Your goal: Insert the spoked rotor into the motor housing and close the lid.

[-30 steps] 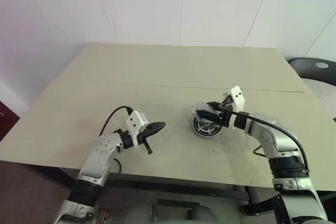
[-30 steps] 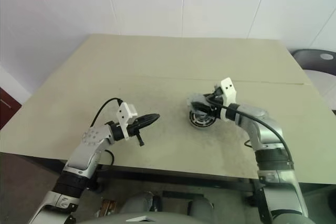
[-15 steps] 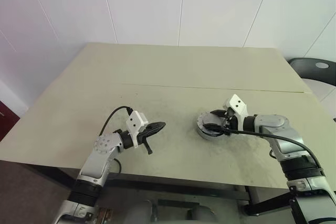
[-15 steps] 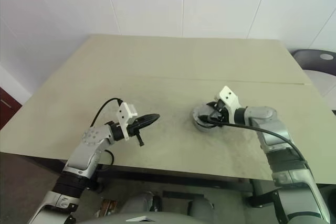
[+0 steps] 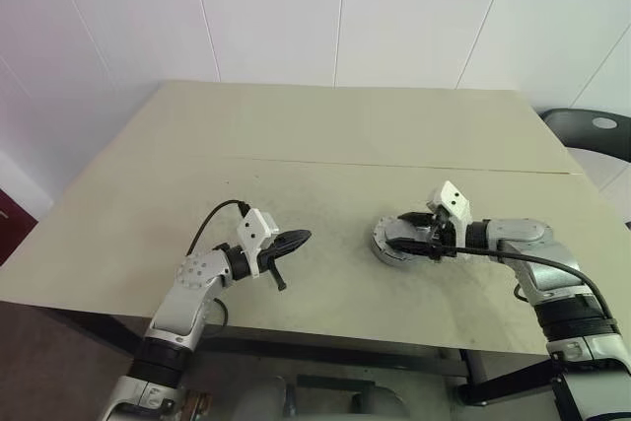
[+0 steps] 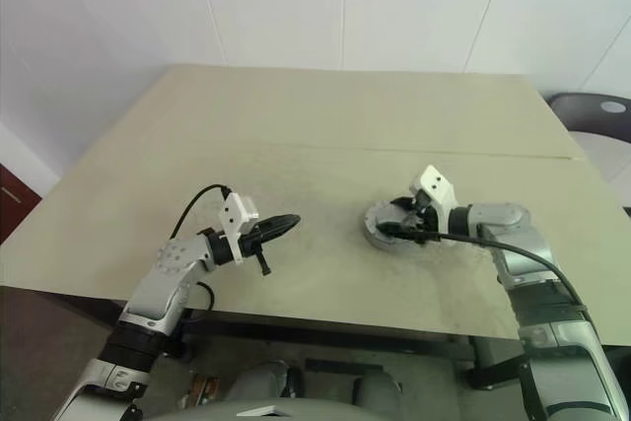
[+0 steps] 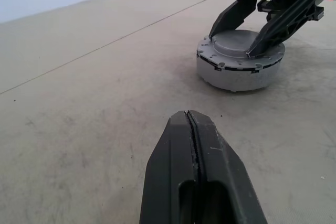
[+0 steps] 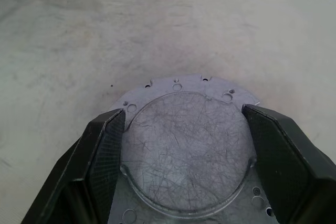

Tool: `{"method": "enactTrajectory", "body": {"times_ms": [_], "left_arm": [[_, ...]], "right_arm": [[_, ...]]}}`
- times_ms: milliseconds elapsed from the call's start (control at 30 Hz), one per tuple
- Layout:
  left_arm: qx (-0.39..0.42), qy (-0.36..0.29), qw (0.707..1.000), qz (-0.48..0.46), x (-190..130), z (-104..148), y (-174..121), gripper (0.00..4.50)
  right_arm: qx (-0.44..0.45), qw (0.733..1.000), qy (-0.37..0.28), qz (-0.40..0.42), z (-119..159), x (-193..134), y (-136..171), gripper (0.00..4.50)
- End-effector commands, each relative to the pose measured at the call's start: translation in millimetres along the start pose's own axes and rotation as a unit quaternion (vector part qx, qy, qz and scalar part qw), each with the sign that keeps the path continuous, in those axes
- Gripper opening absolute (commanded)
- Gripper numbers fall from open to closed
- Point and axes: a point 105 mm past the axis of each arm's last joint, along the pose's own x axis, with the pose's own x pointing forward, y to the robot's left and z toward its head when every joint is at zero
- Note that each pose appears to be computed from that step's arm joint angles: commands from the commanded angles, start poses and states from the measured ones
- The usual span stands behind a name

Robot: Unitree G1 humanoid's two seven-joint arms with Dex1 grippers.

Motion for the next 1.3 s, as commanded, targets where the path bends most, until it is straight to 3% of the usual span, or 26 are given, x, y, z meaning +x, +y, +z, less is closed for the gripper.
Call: {"method": "enactTrajectory", "body": {"times_ms": [33,300,600,800,967,1133,1300], "left_arm": [[0.022,-0.012,1.0,-0.003,2,10,1,0.0],[0.023,-0.012,1.0,-0.003,2,10,0,0.0],[0.024,-0.015,1.0,-0.007,5,11,0,0.0],[0.024,-0.023,0.999,-0.016,13,15,-3,0.0],[0.024,-0.021,0.999,-0.015,13,14,-2,0.0],[0.024,-0.02,0.999,-0.013,12,13,-1,0.0],[0.025,-0.02,0.999,-0.012,12,13,-1,0.0]], "right_arm": [[-0.012,0.999,0.029,-0.024,-8,-4,-9,3.2],[0.022,0.999,-0.004,-0.042,-4,0,-15,3.2],[0.041,0.998,0.05,-0.007,-34,-1,-2,3.2],[0.1,0.994,-0.037,-0.008,-9,5,-2,3.2],[0.101,0.995,-0.026,0.009,-17,6,8,3.2],[0.063,0.998,0.028,-0.004,-36,7,7,3.2],[0.059,0.997,0.006,-0.039,-29,10,-3,3.2]]}}
